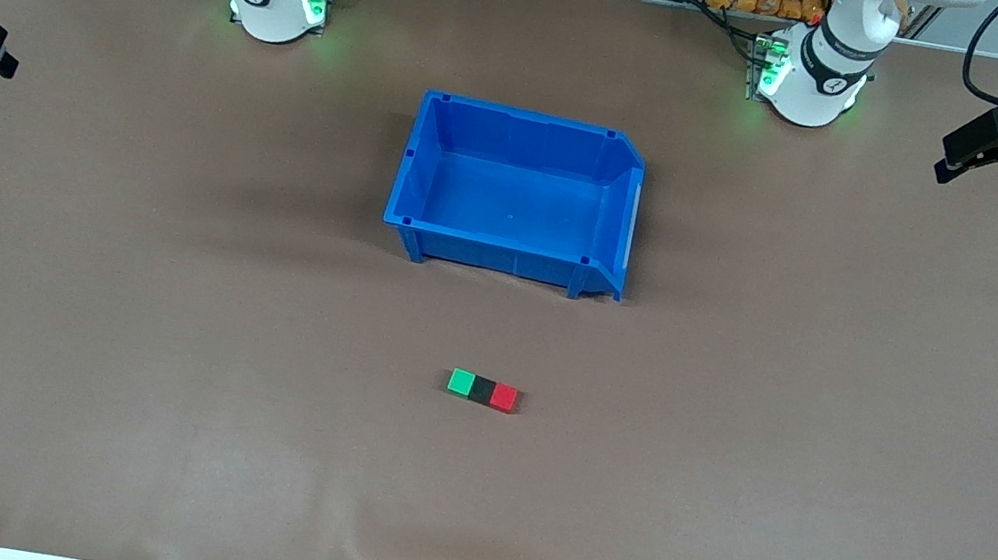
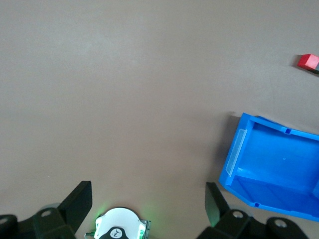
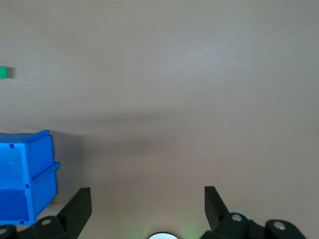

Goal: Attach green and red cubes to black cube

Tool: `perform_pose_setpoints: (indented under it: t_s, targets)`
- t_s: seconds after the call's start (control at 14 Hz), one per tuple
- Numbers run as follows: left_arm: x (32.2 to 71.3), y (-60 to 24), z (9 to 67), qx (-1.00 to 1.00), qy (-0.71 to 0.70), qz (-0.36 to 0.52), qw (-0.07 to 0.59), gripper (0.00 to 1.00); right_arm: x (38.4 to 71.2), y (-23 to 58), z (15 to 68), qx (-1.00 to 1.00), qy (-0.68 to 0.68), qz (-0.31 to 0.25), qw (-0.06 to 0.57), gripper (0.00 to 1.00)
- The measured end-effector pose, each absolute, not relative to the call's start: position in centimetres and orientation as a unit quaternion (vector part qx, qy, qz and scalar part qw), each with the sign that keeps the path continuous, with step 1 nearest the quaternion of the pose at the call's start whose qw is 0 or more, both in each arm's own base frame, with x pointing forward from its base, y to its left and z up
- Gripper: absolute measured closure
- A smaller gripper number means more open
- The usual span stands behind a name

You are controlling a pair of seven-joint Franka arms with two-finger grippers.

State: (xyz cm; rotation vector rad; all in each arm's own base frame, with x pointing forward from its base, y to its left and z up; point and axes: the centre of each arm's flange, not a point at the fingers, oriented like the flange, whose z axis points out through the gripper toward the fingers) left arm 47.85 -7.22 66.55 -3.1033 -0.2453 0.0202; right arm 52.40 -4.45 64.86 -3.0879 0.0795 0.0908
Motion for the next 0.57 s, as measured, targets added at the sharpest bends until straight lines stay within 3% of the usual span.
perform_pose_setpoints:
  t_s: [0.57]
  targets:
    - [48.0,-6.4,66.5,-0.998,-0.061,0.009,0.014,0.0,52.9,-4.1,63.4,-0.998,0.027,0.042,0.026,0.0]
